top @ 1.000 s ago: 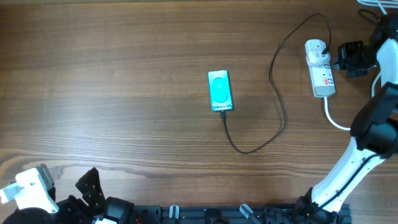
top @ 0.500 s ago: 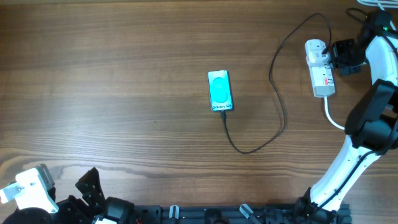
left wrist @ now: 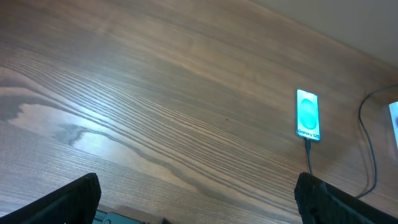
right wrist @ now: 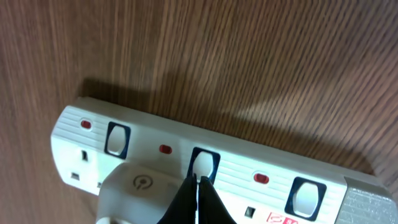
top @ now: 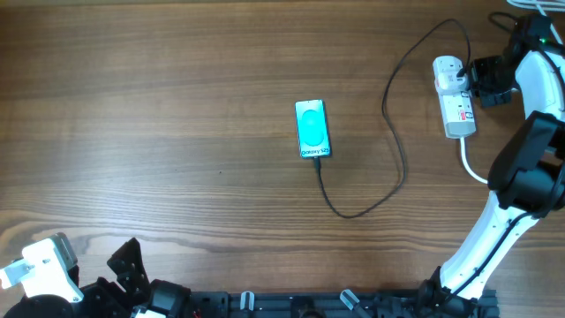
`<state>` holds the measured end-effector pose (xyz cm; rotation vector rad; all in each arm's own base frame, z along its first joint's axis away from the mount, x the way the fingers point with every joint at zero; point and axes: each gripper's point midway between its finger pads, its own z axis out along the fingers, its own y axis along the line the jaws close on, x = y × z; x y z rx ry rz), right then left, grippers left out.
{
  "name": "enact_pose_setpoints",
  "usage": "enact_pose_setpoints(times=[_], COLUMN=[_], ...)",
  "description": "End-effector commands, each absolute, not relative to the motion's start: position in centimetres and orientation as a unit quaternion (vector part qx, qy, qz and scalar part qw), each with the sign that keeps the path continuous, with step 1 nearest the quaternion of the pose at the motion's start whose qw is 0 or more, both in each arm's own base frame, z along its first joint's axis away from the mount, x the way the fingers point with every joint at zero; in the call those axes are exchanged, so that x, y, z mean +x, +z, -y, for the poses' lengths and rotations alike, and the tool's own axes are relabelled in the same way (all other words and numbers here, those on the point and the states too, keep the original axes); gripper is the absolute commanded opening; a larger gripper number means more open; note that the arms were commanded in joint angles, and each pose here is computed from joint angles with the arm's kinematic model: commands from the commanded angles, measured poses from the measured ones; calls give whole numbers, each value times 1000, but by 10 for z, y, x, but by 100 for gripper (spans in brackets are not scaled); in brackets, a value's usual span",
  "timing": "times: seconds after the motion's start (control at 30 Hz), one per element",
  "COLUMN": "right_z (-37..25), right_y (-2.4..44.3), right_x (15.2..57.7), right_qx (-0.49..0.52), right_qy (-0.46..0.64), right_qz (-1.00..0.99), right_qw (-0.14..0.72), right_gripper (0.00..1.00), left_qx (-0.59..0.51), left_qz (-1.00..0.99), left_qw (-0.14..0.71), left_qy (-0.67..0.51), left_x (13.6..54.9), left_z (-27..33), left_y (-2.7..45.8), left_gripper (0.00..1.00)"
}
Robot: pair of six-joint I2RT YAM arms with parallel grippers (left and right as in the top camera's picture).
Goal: Plug charger to phone and switch on socket
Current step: 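Press down the rocker switch next to the charger with the right gripper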
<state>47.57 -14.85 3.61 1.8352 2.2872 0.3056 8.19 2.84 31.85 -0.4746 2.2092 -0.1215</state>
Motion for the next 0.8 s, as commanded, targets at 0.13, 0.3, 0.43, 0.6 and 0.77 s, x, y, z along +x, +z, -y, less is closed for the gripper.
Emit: enact_pose_setpoints(times=[0.13,0.3,0.43,0.6,0.77], right_z=[143,136,129,124,120], right_y=[14,13,8,-1,9], right_x=[476,478,477,472,466], right_qx=[613,602,592,587,563], right_qy=[92,92,61,42,46], right_qz=[-780,-789,-800,-805,-823], right_qw=[80,79,83,75,66], right_gripper=[4,4,4,4,4], left_qx=[-196,-194,-192,-192,-193], left_qz=[-881,-882,-883,-883,-883], left_qw=[427,425,423,423,423], left_qy=[-54,-58,-61,-61,-61], left_x=[82,82,82,81,82], left_z=[-28,-26,-25,-25,-25], left_y=[318,318,318,317,318], left_gripper=[100,100,100,100,100])
